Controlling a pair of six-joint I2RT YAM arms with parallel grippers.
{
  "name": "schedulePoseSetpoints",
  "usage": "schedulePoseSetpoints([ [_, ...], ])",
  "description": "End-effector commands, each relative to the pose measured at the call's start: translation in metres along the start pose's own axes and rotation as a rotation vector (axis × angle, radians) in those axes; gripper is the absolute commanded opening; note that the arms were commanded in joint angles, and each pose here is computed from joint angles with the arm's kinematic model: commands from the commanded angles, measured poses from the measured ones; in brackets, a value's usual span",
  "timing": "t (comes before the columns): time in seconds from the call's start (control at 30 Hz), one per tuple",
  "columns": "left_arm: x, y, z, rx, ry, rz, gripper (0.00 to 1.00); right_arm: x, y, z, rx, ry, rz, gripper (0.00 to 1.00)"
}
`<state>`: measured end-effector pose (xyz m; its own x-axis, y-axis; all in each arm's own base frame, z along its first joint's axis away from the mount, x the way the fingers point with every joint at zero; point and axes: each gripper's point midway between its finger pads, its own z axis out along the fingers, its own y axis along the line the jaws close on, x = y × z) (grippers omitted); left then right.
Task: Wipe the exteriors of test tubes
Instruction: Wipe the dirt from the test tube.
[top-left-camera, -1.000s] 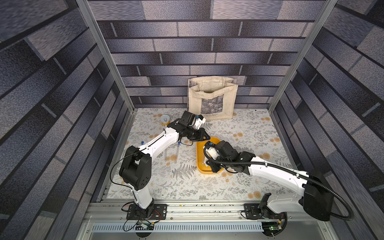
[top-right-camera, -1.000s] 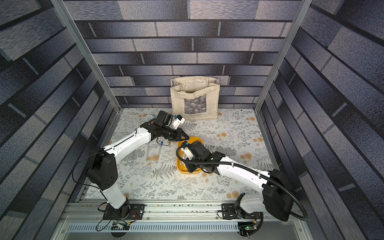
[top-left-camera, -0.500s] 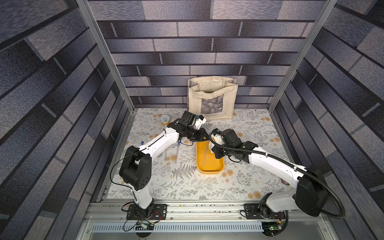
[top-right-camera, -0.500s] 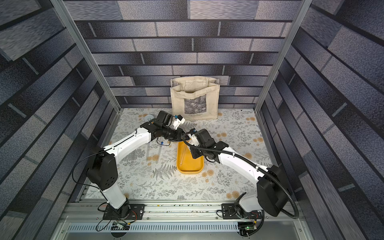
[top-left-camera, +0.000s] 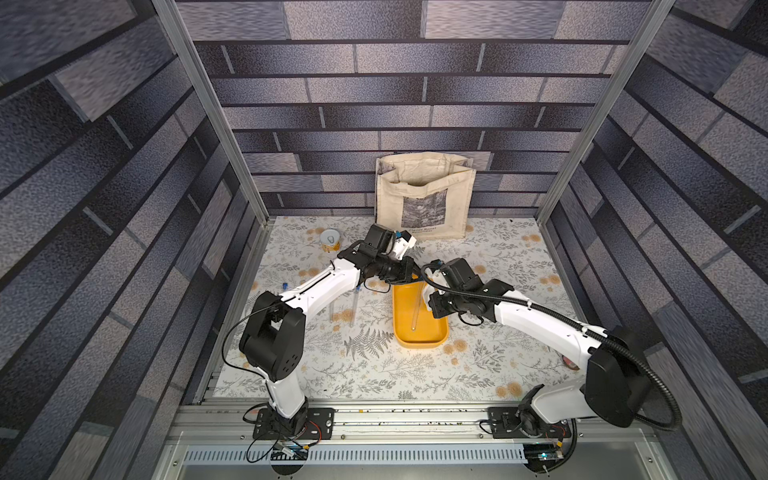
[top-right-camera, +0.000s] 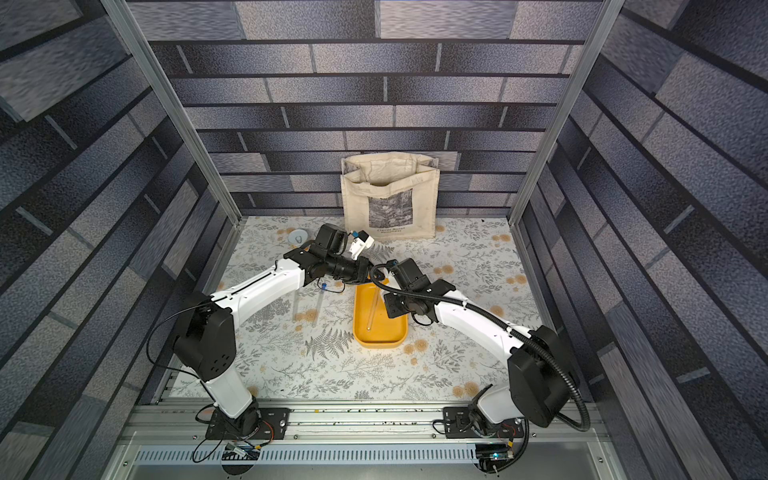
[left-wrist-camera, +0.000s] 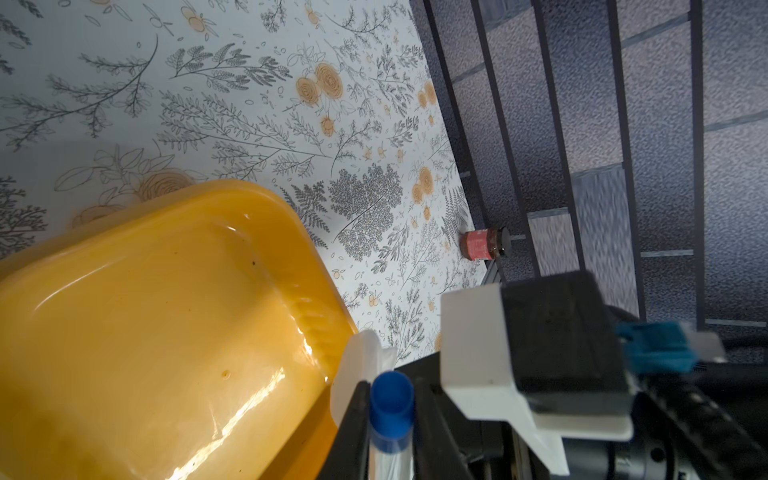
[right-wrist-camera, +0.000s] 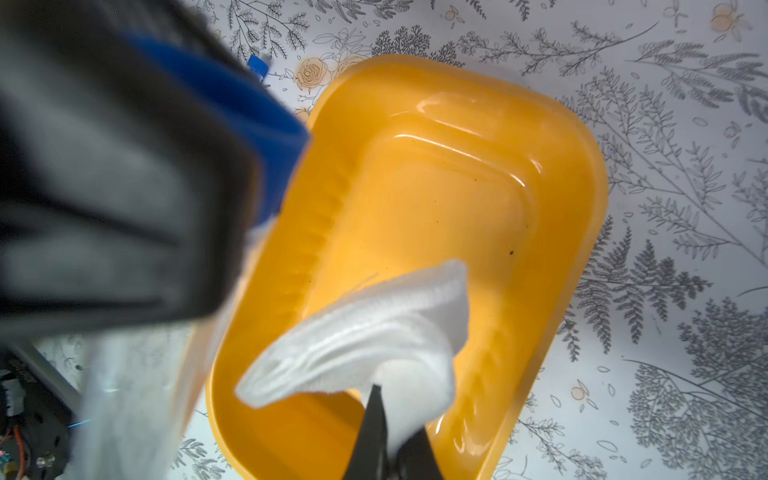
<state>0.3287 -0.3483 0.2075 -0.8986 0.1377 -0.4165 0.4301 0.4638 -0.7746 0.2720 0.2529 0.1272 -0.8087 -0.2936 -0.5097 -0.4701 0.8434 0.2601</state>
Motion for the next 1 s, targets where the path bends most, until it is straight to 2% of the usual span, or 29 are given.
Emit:
schedulePoseSetpoints([
  [0.0, -0.004, -0.02, 0.003, 0.081, -0.017, 0.004, 0.16, 0.002, 0.012, -0.008, -0.058, 0.016, 0.059, 0.0],
  [0.27, -0.002, -0.015, 0.009, 0.047, -0.011, 0.012, 0.16, 0.009, 0.027, -0.024, -0.154, -0.001, 0.092, 0.0],
  [0.6, -0.001, -0.011, 0.009, 0.022, -0.004, 0.019, 0.16, 0.018, 0.027, -0.043, -0.177, -0.057, 0.084, 0.0],
  [0.97, -0.001, -0.012, 0.009, 0.024, 0.001, 0.022, 0.16, 0.024, 0.051, -0.053, -0.237, -0.1, -0.126, 0.0],
])
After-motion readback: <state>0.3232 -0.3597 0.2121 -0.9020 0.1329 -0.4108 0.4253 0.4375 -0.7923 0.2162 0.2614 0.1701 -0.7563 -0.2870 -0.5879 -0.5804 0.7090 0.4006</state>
